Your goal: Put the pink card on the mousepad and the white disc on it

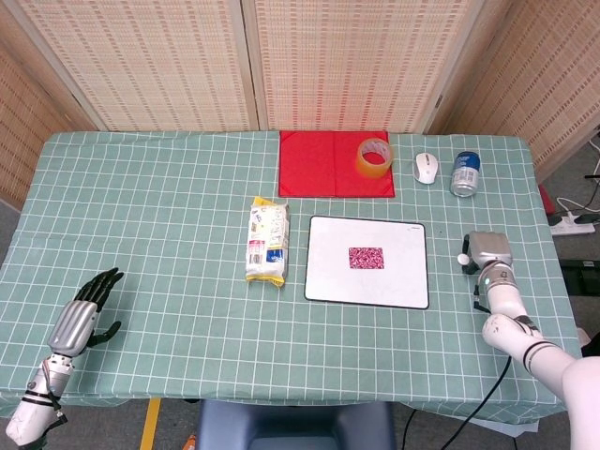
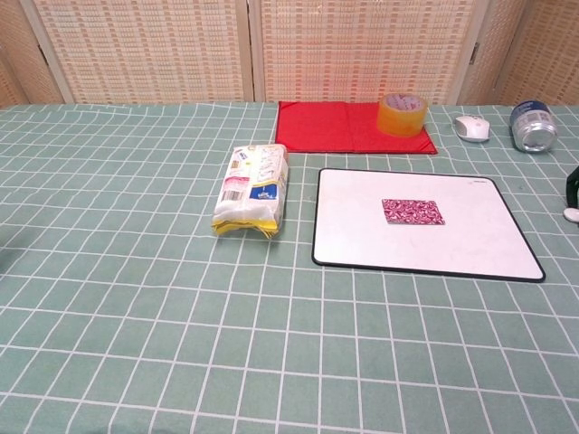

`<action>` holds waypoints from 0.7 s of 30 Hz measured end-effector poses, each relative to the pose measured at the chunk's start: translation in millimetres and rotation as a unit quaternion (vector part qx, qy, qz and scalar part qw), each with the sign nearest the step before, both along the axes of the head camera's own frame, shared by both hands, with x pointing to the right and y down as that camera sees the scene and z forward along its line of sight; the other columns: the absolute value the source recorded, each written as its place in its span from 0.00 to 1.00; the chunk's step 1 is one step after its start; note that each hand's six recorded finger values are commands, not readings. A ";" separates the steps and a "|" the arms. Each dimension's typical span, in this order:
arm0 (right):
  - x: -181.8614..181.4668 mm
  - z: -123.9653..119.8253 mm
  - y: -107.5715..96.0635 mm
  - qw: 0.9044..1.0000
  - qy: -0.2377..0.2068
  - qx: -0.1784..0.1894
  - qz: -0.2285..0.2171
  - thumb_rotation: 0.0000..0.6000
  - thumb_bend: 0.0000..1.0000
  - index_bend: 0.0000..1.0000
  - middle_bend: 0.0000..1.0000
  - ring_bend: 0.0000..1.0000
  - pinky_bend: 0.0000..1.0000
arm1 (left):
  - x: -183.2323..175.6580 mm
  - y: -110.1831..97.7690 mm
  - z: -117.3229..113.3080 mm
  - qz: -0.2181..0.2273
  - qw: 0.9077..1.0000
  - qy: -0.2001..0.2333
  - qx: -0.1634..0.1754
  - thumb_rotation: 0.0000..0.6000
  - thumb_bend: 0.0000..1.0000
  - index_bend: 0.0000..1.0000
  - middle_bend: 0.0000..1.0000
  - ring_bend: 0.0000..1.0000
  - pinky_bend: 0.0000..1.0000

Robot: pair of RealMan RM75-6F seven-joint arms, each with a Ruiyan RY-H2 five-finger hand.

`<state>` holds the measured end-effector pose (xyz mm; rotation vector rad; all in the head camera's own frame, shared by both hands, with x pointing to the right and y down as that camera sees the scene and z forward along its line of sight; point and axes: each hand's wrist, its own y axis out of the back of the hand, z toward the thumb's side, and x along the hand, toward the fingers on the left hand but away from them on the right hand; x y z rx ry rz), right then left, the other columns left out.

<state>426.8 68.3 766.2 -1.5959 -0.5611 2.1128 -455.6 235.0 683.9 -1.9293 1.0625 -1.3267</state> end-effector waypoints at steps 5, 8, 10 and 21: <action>-2.4 0.8 -0.2 1.000 -0.002 0.000 -0.001 1.00 0.30 0.47 1.00 1.00 1.00 | -0.3 0.1 0.4 -0.001 1.000 0.001 -0.002 1.00 0.28 0.00 0.00 0.00 0.13; -3.9 0.9 -0.3 1.000 -0.003 0.000 -0.001 1.00 0.31 0.47 1.00 1.00 1.00 | -0.5 0.1 0.5 -0.002 1.000 0.002 -0.003 1.00 0.28 0.00 0.00 0.00 0.13; -4.6 0.6 -0.6 1.000 -0.004 0.001 -0.002 1.00 0.31 0.48 1.00 1.00 1.00 | -0.6 0.4 0.7 -0.002 1.000 0.002 -0.004 1.00 0.28 0.00 0.00 0.00 0.13; -13.8 -5.1 -4.1 1.000 -0.015 0.007 -0.008 1.00 0.32 0.49 1.00 1.00 1.00 | -0.6 0.1 1.2 -0.004 1.000 0.006 -0.007 1.00 0.28 0.00 0.00 0.00 0.13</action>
